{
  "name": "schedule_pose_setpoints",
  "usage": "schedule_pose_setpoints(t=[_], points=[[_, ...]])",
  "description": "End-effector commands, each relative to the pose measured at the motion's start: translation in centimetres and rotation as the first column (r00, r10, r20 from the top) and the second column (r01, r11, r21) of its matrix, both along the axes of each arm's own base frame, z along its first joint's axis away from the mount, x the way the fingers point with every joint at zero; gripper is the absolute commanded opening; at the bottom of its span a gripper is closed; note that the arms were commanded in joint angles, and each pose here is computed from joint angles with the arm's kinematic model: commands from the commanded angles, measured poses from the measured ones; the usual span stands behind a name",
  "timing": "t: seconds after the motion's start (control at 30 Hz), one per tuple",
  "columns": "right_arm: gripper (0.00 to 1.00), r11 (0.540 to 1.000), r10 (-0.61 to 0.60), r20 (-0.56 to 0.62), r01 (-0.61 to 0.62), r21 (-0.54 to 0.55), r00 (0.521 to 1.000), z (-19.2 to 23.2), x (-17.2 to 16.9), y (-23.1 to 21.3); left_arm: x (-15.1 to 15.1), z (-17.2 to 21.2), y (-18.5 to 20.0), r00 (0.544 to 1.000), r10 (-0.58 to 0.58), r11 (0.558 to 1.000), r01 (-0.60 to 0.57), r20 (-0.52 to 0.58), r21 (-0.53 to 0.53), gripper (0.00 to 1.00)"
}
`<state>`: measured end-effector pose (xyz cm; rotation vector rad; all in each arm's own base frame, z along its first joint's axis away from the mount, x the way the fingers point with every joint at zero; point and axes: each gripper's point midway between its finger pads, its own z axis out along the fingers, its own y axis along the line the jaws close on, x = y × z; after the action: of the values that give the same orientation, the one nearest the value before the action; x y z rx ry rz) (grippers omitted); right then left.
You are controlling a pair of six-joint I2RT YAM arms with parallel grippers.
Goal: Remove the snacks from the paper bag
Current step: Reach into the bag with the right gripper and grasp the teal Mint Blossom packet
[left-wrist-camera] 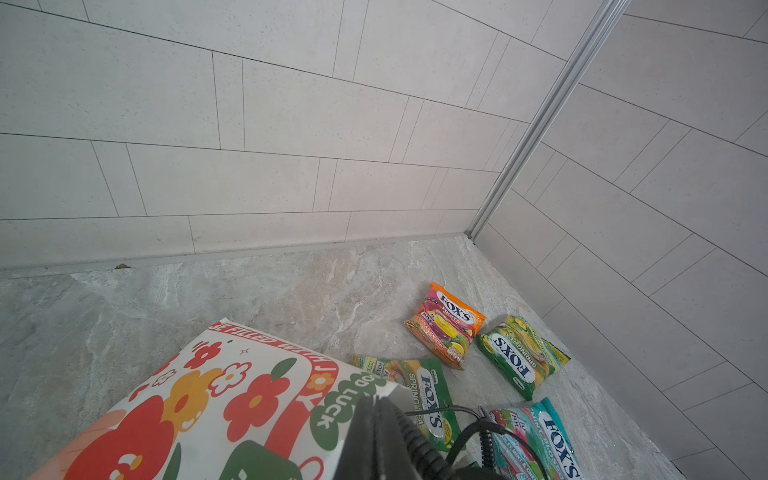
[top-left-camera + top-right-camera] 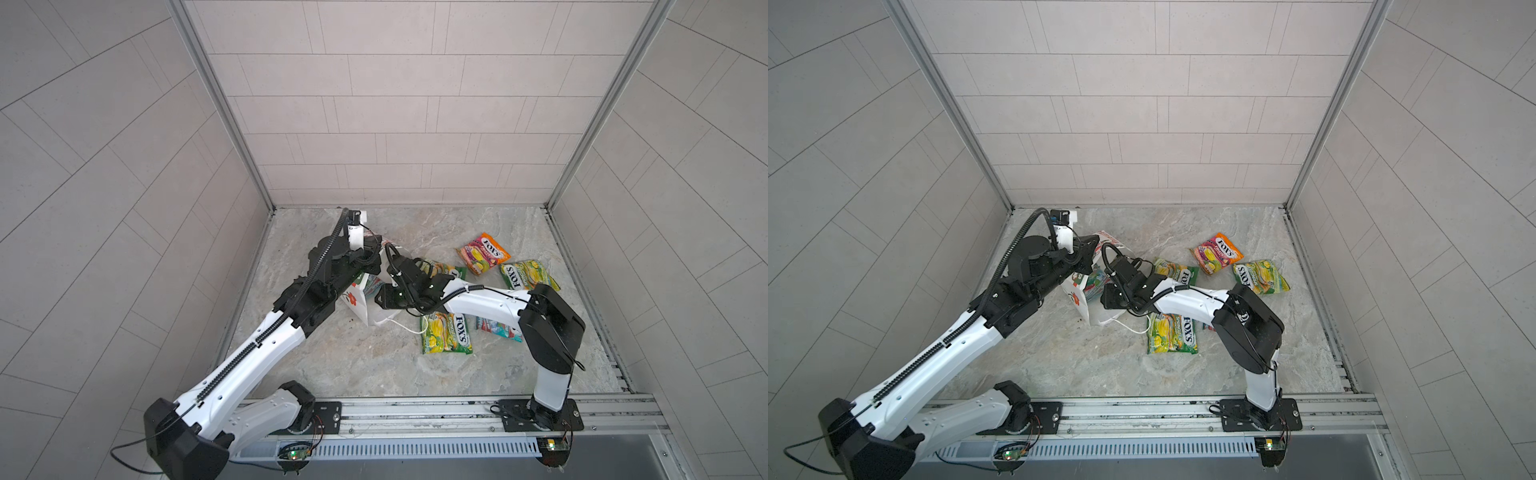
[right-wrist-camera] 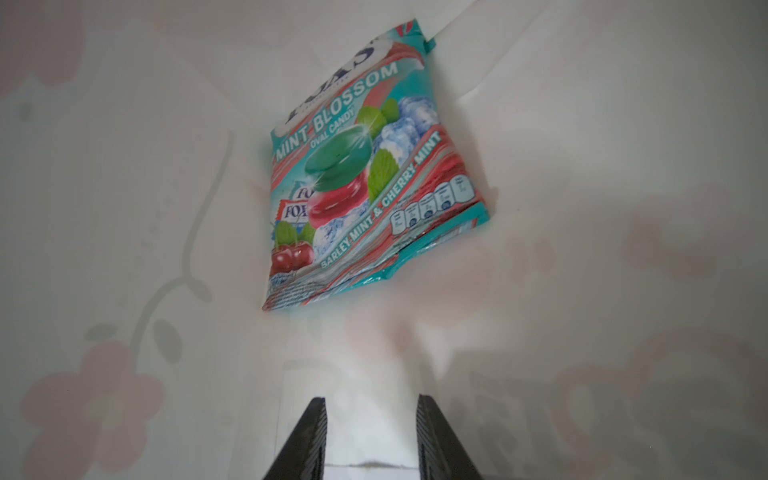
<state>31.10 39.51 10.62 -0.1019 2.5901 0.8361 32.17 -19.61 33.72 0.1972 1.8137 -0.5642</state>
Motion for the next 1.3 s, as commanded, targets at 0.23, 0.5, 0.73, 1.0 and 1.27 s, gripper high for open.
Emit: schedule_pose_setpoints(t=[0.23, 0.5, 0.73, 1.0, 1.27], points=[[0.38, 0.986, -0.165, -0.012, 0.165, -0.021, 0.986, -1.5, 2.5, 0.5, -0.1, 1.6, -0.1, 0.999, -0.006, 0.998, 0.010, 0.053, -0.069, 0.00], [0.38, 0.976, -0.212, 0.002, 0.212, -0.041, 0.977, -2.2, 4.1, 1.1, -0.3, 1.8, -0.5, 0.998, -0.032, 0.996, 0.037, 0.053, -0.086, 0.00], [0.39, 0.956, -0.289, 0.019, 0.290, -0.042, 0.957, -3.0, 5.6, 1.1, -0.6, 2.2, -0.9, 0.997, -0.056, 0.993, 0.062, 0.062, -0.104, 0.00], [0.39, 0.934, -0.356, 0.014, 0.356, -0.014, 0.934, -3.6, 7.1, 2.0, -0.9, 2.6, -0.7, 0.995, -0.061, 0.991, 0.070, 0.078, -0.115, 0.00], [0.28, 0.939, -0.333, -0.014, 0.333, 0.082, 0.943, -3.7, 8.6, 4.1, -1.0, 2.6, -0.6, 0.995, -0.063, 0.992, 0.071, 0.082, -0.108, 0.00]])
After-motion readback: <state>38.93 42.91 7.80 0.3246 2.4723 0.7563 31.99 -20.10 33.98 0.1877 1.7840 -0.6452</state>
